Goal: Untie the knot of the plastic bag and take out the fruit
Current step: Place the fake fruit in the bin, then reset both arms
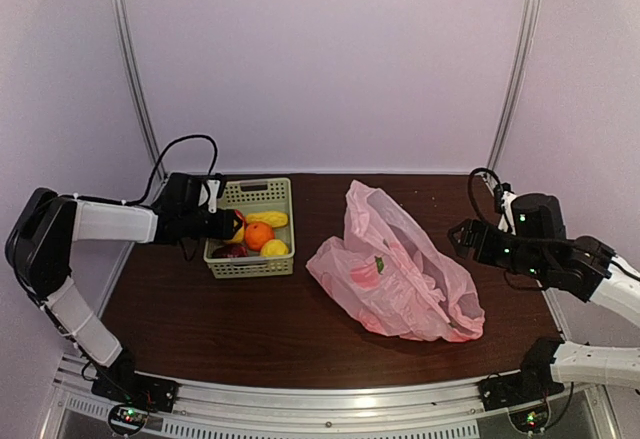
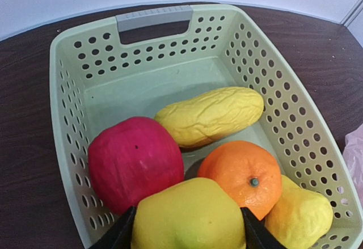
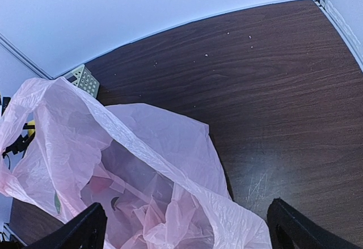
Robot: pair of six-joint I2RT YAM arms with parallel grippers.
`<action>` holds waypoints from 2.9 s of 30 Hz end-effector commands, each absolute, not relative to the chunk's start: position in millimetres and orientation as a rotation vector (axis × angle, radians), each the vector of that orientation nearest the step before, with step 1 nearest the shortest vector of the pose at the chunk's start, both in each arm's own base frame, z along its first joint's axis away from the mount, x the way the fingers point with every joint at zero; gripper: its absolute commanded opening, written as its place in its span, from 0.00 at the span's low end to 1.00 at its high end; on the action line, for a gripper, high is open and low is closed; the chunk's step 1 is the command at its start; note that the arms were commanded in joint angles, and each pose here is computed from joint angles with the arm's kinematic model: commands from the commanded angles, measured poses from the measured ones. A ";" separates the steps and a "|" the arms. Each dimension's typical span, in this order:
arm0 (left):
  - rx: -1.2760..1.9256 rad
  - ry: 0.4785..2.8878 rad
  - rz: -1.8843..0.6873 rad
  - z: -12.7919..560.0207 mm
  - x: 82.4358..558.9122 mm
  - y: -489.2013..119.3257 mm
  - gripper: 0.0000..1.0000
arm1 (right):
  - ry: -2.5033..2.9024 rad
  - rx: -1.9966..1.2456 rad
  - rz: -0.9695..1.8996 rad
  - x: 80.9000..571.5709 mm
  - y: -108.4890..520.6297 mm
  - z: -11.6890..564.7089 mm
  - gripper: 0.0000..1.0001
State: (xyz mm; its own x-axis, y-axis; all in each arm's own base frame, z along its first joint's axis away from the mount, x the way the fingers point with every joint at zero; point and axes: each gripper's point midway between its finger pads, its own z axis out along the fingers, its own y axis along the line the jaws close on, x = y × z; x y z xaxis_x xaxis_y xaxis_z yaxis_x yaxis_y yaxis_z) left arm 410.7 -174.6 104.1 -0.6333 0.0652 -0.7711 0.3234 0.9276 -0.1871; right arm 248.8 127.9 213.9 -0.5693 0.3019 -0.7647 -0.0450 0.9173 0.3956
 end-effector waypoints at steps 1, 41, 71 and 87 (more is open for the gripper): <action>0.281 2.262 -0.338 83.0 412.4 -167.1 0.49 | 2.136 0.199 0.474 250.0 126.3 208.1 1.00; -0.087 2.158 -0.400 218.6 354.0 -47.6 0.98 | 2.174 0.197 0.244 277.0 60.2 195.2 1.00; 0.026 1.842 -0.077 281.0 267.1 -2.1 0.98 | 1.539 0.282 0.106 227.7 -11.1 290.1 1.00; -0.008 1.849 -0.053 279.8 267.8 3.8 0.98 | 1.601 0.271 0.100 237.3 -7.7 279.1 1.00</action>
